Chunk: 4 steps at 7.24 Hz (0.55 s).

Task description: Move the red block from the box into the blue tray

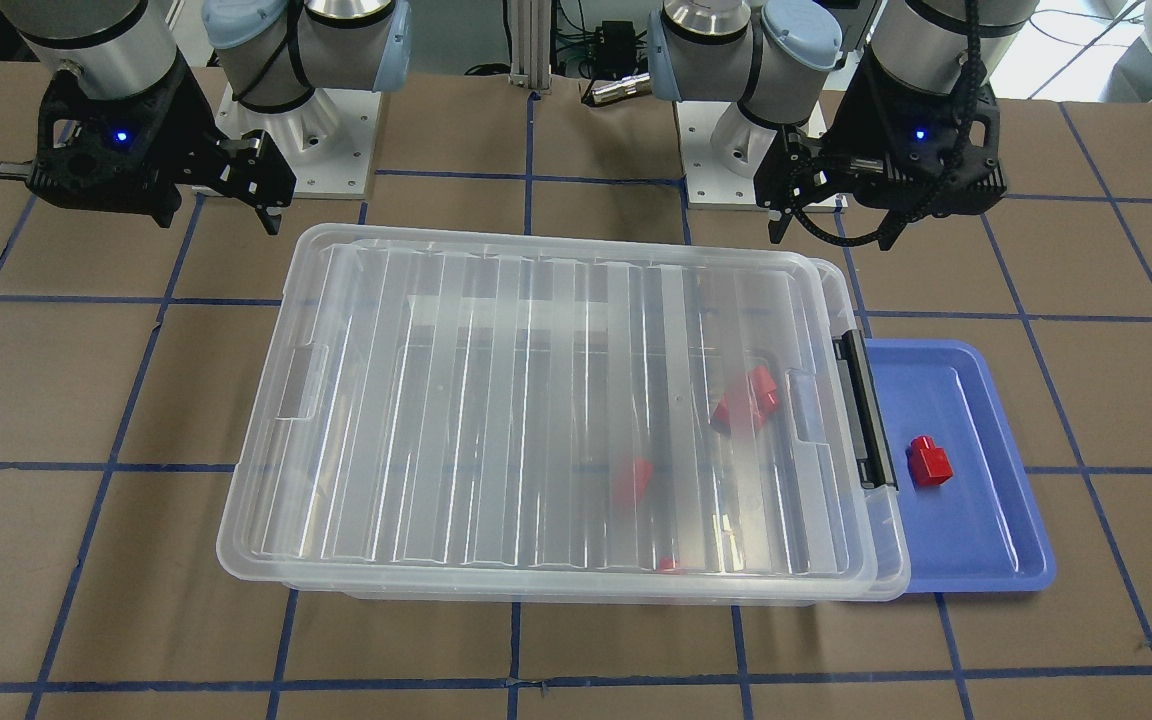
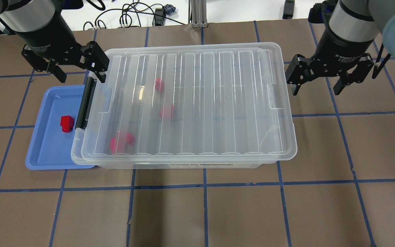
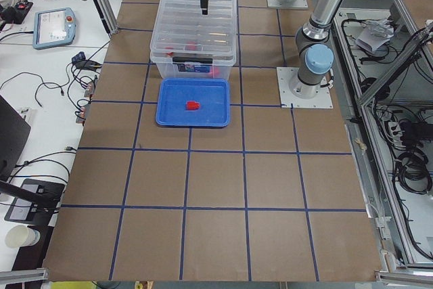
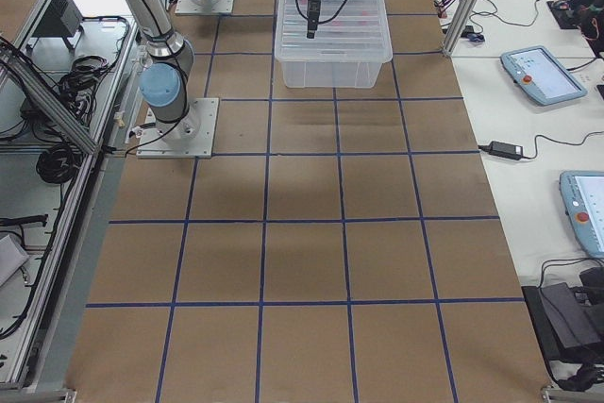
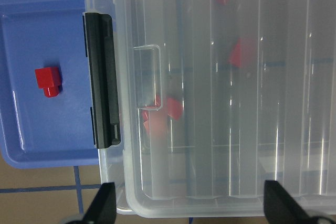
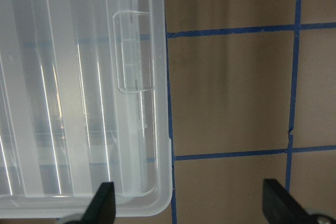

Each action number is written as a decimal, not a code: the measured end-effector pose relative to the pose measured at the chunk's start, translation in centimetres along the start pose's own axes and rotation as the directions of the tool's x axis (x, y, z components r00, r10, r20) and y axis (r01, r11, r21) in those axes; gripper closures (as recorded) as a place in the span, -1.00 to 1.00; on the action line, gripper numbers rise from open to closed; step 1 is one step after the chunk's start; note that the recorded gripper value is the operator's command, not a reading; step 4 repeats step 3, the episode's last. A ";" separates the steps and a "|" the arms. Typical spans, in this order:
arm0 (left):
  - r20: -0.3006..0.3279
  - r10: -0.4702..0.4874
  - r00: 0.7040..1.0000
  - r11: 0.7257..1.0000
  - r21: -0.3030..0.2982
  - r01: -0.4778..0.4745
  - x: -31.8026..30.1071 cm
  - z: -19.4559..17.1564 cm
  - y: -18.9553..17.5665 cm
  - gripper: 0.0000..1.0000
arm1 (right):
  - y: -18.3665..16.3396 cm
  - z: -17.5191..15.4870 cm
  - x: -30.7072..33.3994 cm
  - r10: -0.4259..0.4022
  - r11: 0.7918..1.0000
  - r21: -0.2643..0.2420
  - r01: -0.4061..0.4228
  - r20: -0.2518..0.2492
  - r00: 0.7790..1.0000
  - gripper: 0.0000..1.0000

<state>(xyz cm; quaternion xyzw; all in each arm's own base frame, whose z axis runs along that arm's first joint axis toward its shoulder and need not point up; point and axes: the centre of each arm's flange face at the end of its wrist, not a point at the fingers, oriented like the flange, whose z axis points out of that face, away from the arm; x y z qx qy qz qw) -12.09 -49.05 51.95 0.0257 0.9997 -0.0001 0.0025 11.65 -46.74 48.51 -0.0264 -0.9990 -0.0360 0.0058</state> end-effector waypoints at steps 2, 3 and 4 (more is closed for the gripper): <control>0.002 -0.001 1.000 1.000 0.007 0.001 0.0 0.0 -0.1 -1.00 | 0.0 0.0 0.0 0.001 1.000 0.001 -0.001 0.001 1.000 -1.00; 0.002 -0.002 1.000 1.000 0.009 0.002 0.0 0.0 -0.2 -1.00 | 0.0 -0.1 0.0 0.006 1.000 0.002 -0.006 0.000 1.000 -1.00; 0.002 -0.002 1.000 1.000 0.009 0.002 0.0 0.0 -0.2 -1.00 | 0.0 -0.1 0.0 0.006 1.000 0.002 -0.006 0.000 1.000 -1.00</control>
